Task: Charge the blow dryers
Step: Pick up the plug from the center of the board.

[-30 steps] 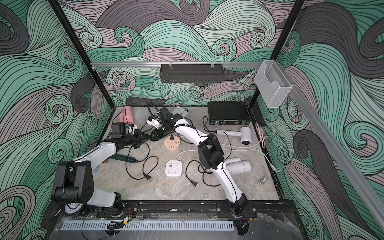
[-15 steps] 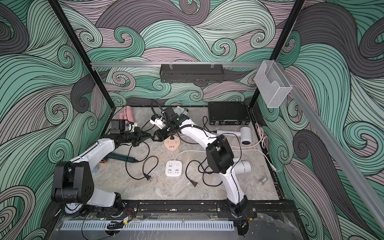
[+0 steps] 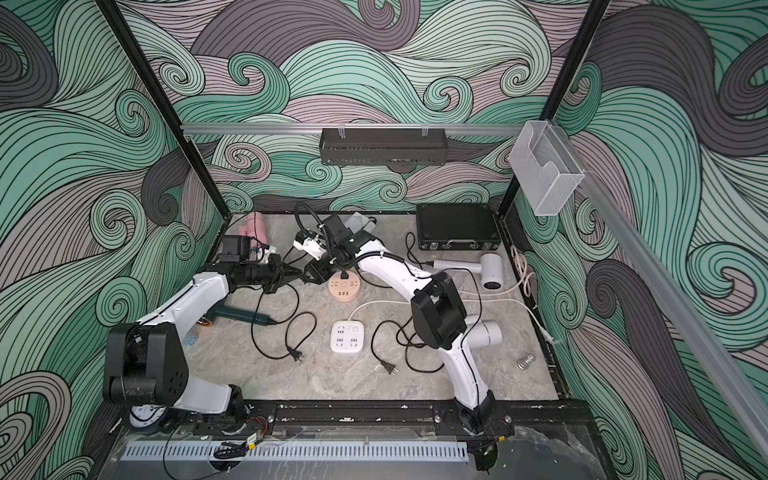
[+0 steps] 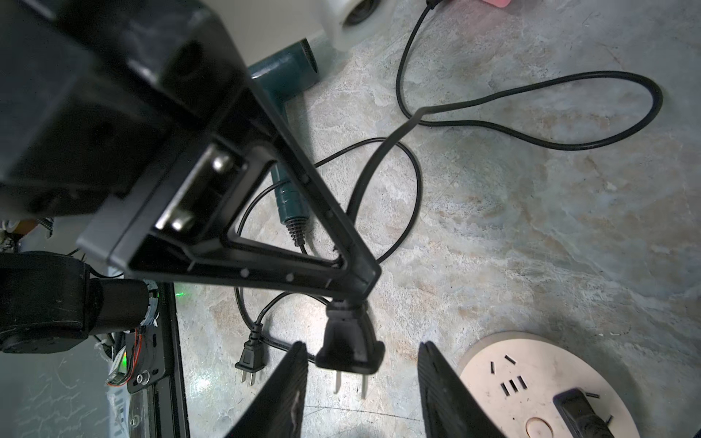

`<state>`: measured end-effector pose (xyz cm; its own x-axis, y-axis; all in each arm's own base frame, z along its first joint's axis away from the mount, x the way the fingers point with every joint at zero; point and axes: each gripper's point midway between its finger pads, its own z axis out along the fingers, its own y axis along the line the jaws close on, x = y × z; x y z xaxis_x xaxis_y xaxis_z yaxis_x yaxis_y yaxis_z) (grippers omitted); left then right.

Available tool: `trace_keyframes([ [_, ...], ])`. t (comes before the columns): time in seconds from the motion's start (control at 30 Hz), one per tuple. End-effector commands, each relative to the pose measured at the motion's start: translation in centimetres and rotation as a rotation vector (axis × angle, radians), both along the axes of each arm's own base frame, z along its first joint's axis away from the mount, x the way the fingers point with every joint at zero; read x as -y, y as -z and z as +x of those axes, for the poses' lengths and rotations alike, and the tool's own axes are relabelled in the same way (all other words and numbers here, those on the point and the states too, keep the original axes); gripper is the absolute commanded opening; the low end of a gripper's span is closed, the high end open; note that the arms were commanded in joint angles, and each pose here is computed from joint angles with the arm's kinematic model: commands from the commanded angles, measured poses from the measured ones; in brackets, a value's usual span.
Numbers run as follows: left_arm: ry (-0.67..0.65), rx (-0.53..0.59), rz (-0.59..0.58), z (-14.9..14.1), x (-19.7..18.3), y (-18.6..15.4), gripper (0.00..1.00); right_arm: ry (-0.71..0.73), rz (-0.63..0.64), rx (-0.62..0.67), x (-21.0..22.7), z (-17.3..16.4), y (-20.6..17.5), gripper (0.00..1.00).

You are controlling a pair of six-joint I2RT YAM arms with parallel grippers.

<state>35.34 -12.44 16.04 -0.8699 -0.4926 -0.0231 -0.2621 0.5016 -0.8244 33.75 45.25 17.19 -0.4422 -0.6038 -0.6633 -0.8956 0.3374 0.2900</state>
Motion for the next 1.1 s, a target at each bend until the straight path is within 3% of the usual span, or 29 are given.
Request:
trace_keyframes([
  [0.0,0.034,0.008,-0.006,0.1,0.4,-0.7,0.01,-0.032,-0.023,0.029,-0.3,0.1,0.4,0.49],
  [0.37,0.043,0.005,-0.012,0.3,0.7,-0.7,0.01,-0.045,-0.058,0.027,-0.7,-0.4,1.6,0.46],
  [0.53,0.047,0.005,-0.013,0.3,0.8,-0.7,0.01,-0.028,-0.087,0.035,-0.4,-0.1,2.4,0.5],
  [0.87,0.053,0.001,-0.013,0.2,0.8,-0.4,0.02,-0.029,-0.075,0.047,-0.5,-0.1,2.0,0.35],
  [1.07,0.065,-0.001,-0.01,0.2,1.0,-0.1,0.03,-0.032,-0.07,0.051,-0.6,-0.2,1.8,0.2],
])
